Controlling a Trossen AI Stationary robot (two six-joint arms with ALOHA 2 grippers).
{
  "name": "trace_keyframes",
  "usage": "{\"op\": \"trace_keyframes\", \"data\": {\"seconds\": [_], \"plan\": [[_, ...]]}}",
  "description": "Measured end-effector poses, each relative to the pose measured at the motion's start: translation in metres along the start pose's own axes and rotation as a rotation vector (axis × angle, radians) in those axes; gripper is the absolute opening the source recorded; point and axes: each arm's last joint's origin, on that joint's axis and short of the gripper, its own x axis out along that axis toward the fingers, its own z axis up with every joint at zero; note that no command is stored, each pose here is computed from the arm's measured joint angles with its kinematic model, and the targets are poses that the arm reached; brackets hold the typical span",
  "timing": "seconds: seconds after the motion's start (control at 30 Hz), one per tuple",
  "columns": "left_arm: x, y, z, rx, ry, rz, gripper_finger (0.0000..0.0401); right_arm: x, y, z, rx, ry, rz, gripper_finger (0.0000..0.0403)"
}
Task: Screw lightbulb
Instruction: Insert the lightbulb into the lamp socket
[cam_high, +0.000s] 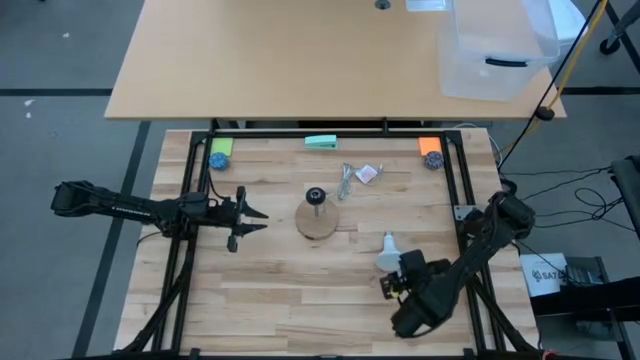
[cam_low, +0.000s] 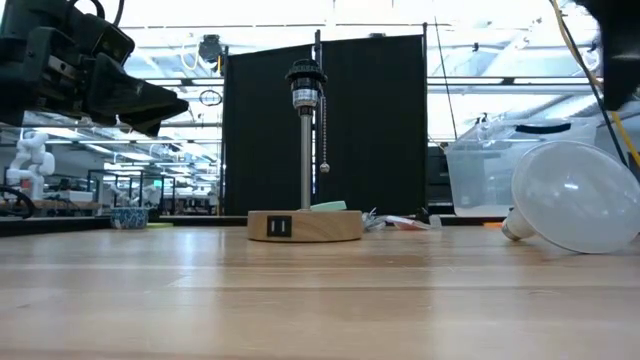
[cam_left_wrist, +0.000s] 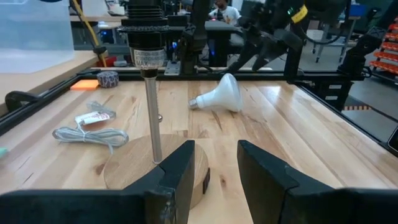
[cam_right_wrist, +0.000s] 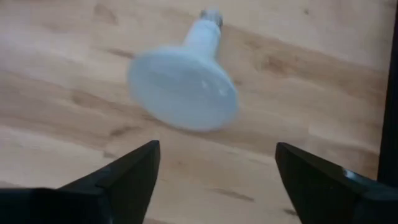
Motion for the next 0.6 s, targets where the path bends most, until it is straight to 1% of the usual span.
{"op": "trace_keyframes", "data": {"seconds": [0.07, 0.13, 0.43, 0.53, 0.6], "plan": [[0.000, 0.000, 0.000, 0.000, 0.000, 0.000, 0.0126, 0.005, 0.003, -0.007, -0.005, 0.022, -0.023, 0.0281], [0.000, 0.000, 0.000, 0.000, 0.000, 0.000, 0.0126, 0.011, 0.006, -0.011, -0.007, 0.014, -0.043, 0.0249], [0.000, 0.000, 0.000, -0.002, 0.000, 0.000, 0.0126, 0.032, 0.017, -0.017, -0.022, -0.025, -0.116, 0.0077], [0.000, 0.000, 0.000, -0.003, 0.000, 0.000, 0.0126, 0.034, 0.018, -0.015, -0.026, -0.030, -0.128, 0.0035], [0.000, 0.000, 0.000, -0.003, 0.000, 0.000, 0.0126, 0.034, 0.017, -0.013, -0.030, -0.043, -0.146, 0.0014]]}}
